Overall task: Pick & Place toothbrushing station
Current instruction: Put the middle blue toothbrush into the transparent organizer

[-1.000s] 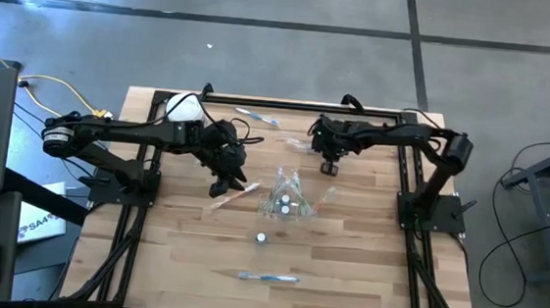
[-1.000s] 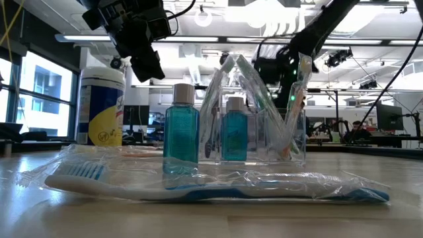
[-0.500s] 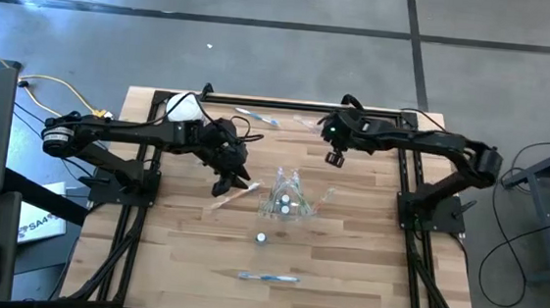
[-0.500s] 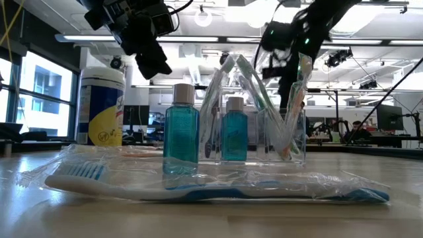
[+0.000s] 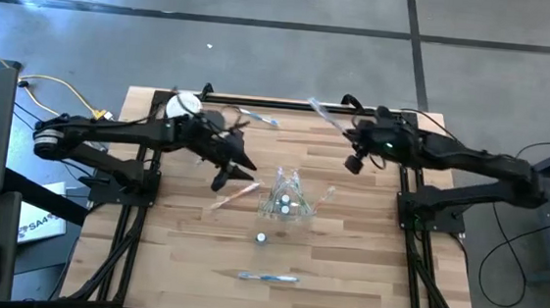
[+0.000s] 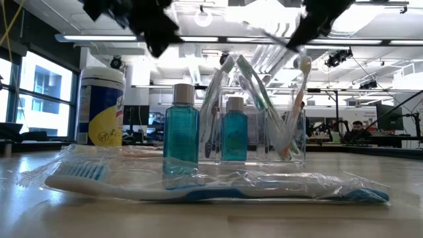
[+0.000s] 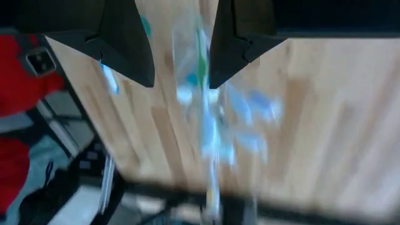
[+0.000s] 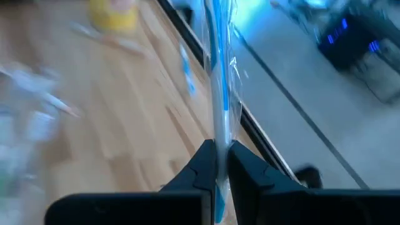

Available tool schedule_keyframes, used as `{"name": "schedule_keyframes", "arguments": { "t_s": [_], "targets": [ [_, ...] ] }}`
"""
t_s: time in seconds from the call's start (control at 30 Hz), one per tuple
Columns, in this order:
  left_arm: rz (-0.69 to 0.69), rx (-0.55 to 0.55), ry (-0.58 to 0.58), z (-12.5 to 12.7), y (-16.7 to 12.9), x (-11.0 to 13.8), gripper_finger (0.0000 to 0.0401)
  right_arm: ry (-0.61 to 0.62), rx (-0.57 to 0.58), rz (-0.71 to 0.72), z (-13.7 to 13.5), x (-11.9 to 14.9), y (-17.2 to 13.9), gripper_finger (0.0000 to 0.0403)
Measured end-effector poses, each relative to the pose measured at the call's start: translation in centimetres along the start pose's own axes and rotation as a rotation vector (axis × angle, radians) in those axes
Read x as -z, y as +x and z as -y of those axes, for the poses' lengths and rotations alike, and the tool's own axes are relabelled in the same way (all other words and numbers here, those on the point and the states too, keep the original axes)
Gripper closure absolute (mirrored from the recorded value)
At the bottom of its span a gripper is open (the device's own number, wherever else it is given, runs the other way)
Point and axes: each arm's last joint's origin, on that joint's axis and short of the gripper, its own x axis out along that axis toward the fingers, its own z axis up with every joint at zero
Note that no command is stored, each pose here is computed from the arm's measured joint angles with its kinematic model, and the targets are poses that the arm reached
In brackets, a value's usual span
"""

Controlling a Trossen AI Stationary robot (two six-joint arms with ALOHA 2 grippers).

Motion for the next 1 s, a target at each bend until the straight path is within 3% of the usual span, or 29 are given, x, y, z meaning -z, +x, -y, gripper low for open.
{"name": "schedule_keyframes", "arguments": {
  "t_s": [0.23,0.37,0.6,0.77,1.0],
  "targets": [
    [0.268,-0.036,0.183,2.2,-4.9,-2.7,0.0249,-0.025,-0.154,0.212,-2.6,0.0,-2.2,0.0388],
    [0.297,0.008,0.235,2.6,-5.5,-3.0,0.0249,-0.054,-0.249,0.315,-4.3,0.3,-2.1,0.0388],
    [0.323,0.059,0.304,1.8,-3.4,-3.4,0.0249,-0.094,-0.349,0.462,-7.3,1.1,-1.3,0.0388],
    [0.380,0.198,0.363,1.3,-1.2,-3.8,0.0249,-0.127,-0.407,0.505,-9.3,1.2,-1.0,0.0388],
    [0.486,0.116,0.396,0.3,0.8,-4.4,0.0249,-0.106,-0.463,0.591,-11.6,0.7,-0.9,0.0388]
  ]
}}
